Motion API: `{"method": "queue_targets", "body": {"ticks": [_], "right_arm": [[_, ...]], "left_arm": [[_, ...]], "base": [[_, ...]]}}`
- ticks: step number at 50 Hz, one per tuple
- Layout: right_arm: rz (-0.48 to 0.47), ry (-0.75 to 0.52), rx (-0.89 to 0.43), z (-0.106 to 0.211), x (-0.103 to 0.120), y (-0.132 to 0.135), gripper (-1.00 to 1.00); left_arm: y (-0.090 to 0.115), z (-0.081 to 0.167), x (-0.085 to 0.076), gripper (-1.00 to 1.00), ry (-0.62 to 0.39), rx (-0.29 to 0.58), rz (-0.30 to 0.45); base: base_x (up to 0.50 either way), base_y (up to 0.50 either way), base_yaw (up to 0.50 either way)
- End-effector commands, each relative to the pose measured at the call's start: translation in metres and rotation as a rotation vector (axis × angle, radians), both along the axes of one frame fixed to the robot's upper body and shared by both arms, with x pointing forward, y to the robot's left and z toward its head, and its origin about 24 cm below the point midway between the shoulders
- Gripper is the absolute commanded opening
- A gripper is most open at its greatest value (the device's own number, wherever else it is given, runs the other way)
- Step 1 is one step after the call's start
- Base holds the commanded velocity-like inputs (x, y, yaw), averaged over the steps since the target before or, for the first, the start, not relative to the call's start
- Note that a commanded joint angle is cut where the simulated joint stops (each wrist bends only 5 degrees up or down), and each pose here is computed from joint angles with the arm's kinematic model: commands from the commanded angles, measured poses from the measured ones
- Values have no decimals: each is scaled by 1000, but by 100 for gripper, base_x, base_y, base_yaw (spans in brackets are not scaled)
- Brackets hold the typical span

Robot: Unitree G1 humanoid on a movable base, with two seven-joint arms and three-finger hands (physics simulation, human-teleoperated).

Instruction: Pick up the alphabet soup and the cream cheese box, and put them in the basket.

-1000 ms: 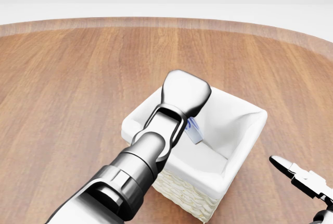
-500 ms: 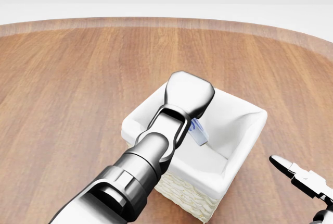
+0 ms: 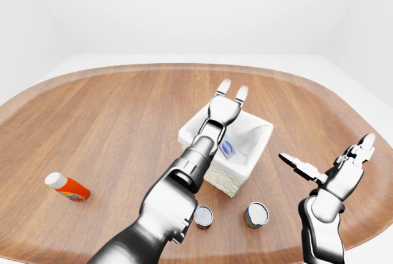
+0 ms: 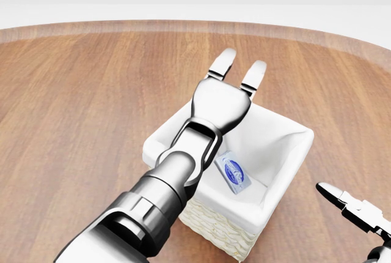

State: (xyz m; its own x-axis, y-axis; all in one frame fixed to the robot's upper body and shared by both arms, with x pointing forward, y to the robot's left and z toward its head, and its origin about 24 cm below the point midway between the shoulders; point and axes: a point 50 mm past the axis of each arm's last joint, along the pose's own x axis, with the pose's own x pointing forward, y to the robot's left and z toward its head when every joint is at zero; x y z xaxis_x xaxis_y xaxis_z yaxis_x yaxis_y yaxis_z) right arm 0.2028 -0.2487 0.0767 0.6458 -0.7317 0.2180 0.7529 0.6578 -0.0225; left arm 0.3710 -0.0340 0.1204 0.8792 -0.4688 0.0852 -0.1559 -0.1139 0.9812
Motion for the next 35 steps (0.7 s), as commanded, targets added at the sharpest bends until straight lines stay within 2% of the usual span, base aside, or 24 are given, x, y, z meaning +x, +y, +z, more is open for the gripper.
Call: {"method": "queue_targets", "body": {"ticks": [1, 5, 15, 24, 26, 33, 34, 35], "right_arm": [[1, 0, -2, -1, 0, 0, 100], [2, 2, -4, -1, 1, 0, 100], [3, 5, -9, 0, 1, 1, 100], [2, 5, -10, 0, 0, 1, 100], [2, 5, -10, 0, 0, 1, 100], [1, 8, -12, 1, 0, 1, 100], [2, 10, -15, 0, 0, 1, 100], [2, 11, -15, 0, 1, 1, 100]], "left_arm": [[-1, 20, 3, 100, -36, -29, -15], [1, 40, 5, 100, -75, -69, -18], [11, 95, -2, 100, -133, -182, -20], [30, 98, -1, 100, -150, -324, -3], [35, 101, -3, 100, -178, -372, -4], [54, 115, -14, 100, -233, -454, -3], [60, 122, -20, 100, -255, -514, -18], [65, 126, -25, 100, -236, -563, -20]], "base": [[0, 0, 0], [0, 0, 0], [0, 0, 0], [0, 0, 0], [0, 0, 0], [0, 0, 0], [0, 0, 0], [0, 0, 0]]}}
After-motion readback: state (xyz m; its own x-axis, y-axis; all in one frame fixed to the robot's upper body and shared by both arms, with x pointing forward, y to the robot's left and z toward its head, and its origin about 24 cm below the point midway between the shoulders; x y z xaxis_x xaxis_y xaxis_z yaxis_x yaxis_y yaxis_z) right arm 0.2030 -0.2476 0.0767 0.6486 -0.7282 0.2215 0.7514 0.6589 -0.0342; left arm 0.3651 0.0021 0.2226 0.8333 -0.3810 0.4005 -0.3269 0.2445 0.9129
